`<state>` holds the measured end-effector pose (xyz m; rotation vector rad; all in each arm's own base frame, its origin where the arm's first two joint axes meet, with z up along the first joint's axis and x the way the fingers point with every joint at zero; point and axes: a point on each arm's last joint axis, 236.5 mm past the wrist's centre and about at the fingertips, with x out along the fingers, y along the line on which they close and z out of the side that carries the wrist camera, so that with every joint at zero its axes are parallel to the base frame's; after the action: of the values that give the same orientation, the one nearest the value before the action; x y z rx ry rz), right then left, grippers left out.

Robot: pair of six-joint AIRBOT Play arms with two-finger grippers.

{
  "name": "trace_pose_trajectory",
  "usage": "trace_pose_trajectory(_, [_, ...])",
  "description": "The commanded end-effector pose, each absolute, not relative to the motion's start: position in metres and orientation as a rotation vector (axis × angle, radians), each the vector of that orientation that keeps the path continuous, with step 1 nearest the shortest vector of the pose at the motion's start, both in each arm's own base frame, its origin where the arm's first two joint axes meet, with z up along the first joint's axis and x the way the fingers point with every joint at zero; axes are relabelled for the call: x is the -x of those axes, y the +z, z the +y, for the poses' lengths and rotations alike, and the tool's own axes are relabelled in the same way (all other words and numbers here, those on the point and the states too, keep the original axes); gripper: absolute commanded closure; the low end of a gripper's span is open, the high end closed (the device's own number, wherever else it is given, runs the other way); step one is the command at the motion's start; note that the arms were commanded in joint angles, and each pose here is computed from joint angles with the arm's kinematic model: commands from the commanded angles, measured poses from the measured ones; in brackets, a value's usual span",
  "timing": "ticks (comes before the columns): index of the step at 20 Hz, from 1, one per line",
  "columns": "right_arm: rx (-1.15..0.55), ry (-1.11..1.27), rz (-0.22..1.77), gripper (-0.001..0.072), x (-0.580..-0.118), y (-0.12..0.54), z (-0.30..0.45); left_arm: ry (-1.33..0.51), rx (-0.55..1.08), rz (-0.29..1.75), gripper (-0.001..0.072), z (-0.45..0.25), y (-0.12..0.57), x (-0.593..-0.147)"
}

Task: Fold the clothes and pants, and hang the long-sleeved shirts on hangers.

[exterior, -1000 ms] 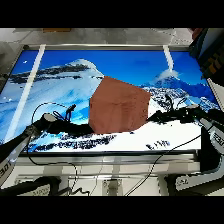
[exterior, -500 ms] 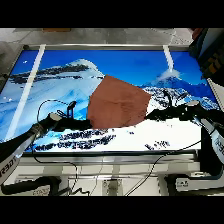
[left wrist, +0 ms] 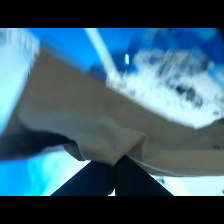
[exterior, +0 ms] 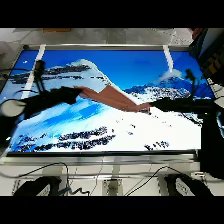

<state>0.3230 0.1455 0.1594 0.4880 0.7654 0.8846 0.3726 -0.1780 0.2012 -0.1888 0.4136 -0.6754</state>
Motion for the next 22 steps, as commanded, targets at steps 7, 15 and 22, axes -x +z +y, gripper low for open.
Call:
trace_pose_trajectory(7, [-0.659, 0.947, 0.355, 0.0694, -0.182, 0.339, 0.189, -0.617, -0.086, -0.269, 0.0701, -0.138, 0.404, -0.189])
trace_pose_trajectory(15, [-0.836, 0.404, 0.541, 0.0694, -0.304, 0.226, 0.109, -0.599, 0.161, 0.424, 0.07, -0.158, 0.201, -0.312])
trace_pose_trajectory(22, [-0.879, 0.185, 0.753, 0.0693, -0.412, 0.074, 0.103, -0.567, 0.195, 0.604, 0.07, -0.239, 0.067, -0.416])
